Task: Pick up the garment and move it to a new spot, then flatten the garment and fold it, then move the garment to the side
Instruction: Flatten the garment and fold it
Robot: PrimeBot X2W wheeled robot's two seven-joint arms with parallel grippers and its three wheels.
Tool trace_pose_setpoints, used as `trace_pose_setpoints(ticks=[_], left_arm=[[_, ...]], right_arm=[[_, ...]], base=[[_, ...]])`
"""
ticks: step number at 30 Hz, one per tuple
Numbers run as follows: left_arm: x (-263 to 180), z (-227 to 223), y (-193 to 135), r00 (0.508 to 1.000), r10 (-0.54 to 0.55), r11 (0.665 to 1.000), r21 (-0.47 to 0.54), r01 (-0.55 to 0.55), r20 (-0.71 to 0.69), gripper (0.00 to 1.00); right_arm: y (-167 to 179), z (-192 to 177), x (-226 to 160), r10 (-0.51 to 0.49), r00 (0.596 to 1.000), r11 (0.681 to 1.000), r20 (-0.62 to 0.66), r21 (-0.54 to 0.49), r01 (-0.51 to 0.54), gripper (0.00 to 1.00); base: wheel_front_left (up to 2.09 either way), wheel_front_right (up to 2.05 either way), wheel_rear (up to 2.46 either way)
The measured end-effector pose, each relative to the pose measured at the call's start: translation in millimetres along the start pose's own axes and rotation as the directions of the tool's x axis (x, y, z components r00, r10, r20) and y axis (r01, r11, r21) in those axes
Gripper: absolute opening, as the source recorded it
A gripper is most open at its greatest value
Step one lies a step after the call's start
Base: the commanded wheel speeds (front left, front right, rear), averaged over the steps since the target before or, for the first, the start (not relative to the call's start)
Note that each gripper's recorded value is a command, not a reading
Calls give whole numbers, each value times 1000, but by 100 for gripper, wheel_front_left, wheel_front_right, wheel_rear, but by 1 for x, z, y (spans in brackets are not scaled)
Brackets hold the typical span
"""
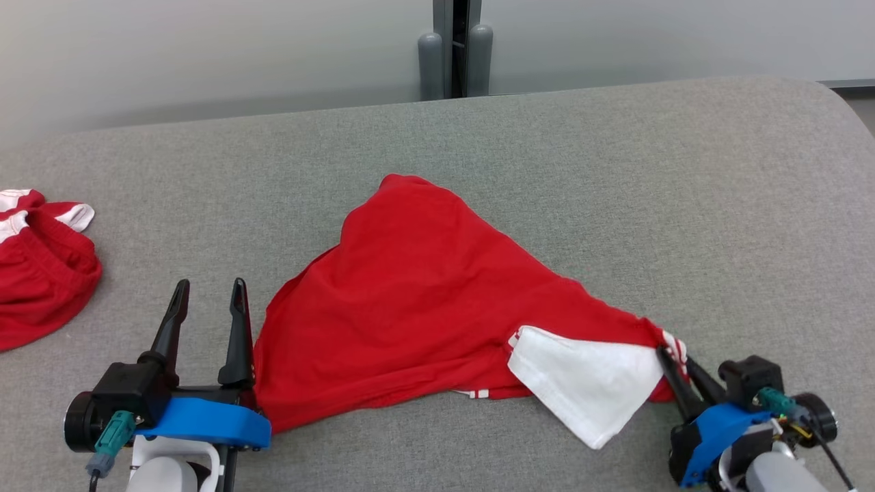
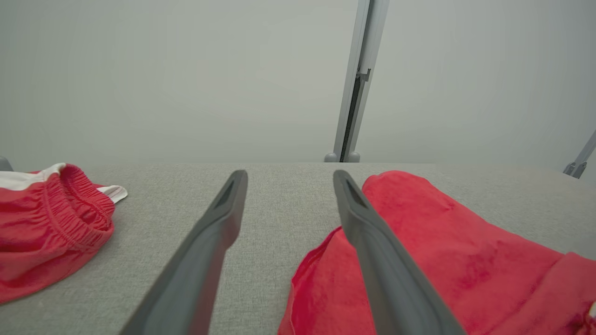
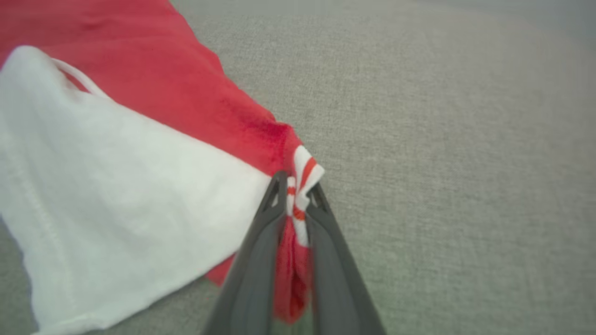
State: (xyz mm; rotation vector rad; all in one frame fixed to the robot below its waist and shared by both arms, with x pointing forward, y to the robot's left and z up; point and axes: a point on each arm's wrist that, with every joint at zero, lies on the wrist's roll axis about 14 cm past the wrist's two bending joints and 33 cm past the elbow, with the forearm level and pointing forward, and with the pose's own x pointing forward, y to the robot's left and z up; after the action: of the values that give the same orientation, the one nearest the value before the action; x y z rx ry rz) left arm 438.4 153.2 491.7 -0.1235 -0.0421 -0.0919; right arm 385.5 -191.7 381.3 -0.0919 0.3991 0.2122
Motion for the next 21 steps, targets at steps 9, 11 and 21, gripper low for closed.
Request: trace_pose_setpoints(ticks=[9, 11, 21], left_arm=[[-1, 0, 7, 1000, 21, 1000, -1, -21, 2, 100], [0, 1, 9, 1000, 26, 1000, -2, -26, 3, 100], [0, -2, 17, 999, 49, 999, -4, -49, -4, 100]], right_arm=[[-48, 86, 20, -84, 967, 993, 239, -60, 101, 0], [-57, 101, 25, -100, 956, 991, 276, -63, 121, 0], [-71, 100, 48, -141, 962, 985, 235, -61, 160, 100]], base=[[0, 0, 0], [0, 0, 0], [0, 0, 0]])
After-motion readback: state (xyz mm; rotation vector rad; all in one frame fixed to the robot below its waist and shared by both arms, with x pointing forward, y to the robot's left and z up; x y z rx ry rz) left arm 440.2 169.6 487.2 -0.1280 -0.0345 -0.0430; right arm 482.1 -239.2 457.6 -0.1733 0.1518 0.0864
